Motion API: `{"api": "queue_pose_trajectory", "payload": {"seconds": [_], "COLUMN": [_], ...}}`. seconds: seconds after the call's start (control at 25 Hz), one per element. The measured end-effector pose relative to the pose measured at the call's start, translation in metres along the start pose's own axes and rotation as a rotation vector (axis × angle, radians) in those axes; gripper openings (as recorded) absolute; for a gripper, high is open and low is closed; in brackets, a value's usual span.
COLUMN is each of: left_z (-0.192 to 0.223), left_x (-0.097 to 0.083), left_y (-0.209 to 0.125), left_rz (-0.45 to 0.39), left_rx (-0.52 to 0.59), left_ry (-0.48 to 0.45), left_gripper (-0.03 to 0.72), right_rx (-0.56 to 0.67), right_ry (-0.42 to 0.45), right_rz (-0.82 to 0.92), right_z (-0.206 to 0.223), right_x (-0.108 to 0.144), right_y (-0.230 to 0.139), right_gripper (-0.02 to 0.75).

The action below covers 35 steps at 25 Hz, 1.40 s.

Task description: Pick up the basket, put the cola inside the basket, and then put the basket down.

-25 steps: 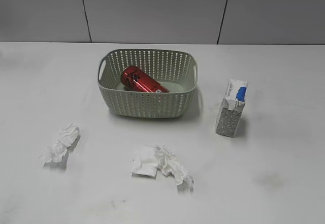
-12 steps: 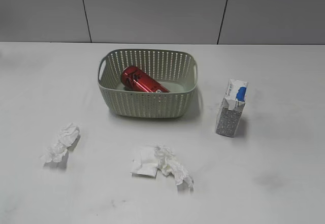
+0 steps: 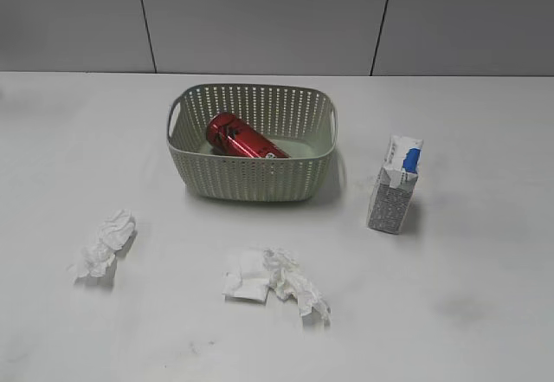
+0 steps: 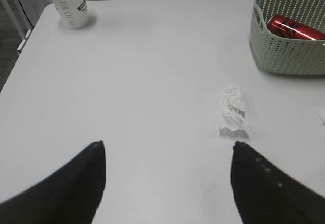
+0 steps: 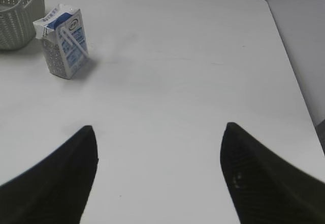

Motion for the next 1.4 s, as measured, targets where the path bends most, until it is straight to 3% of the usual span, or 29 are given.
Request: {"api": "queue_pose_trajectory", "payload": {"seconds": [0.4, 0.8, 1.0, 1.4], "left_z": [0.0015, 0.0015, 0.0015, 0.0015], "left_x": [-0.0019, -0.002, -0.002, -0.002], "left_y": [-0.0025, -0.0025, -0.0025, -0.0025], "left_rz": [-0.007, -0.007, -0.007, -0.006], "left_rx": [0.016, 0.016, 0.016, 0.016], "left_ry": [-0.018, -0.018, -0.018, -0.018], "left_gripper": [0.563, 0.563, 0.563, 0.563], "right_rx": [0.003, 0.003, 0.0, -0.001], "right_ry": [0.09, 0.087, 0.01, 0.005], "right_rz": [-0.041, -0.039, -0.002, 0.002], "right_z": [0.0004, 0.0004, 0.0001, 0.0], "right_x": [0.0015, 0.0014, 0.0002, 0.0001], "right_y": [0.0002, 0.0002, 0.0001, 0.0001], "right_gripper": [0.591, 0.591, 0.591, 0.591]}}
Point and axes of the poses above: a point on each arm's last joint axis where the gripper is mounted, z pointing out along that axis toward the gripper, x along the wrist's bending axis when the last joint is at zero, y = z × x, the point moved 2 cm from there along z, pointing out along that axis toward the gripper, and after that the axes turned 10 degrees about z, right-handed, at the moved point
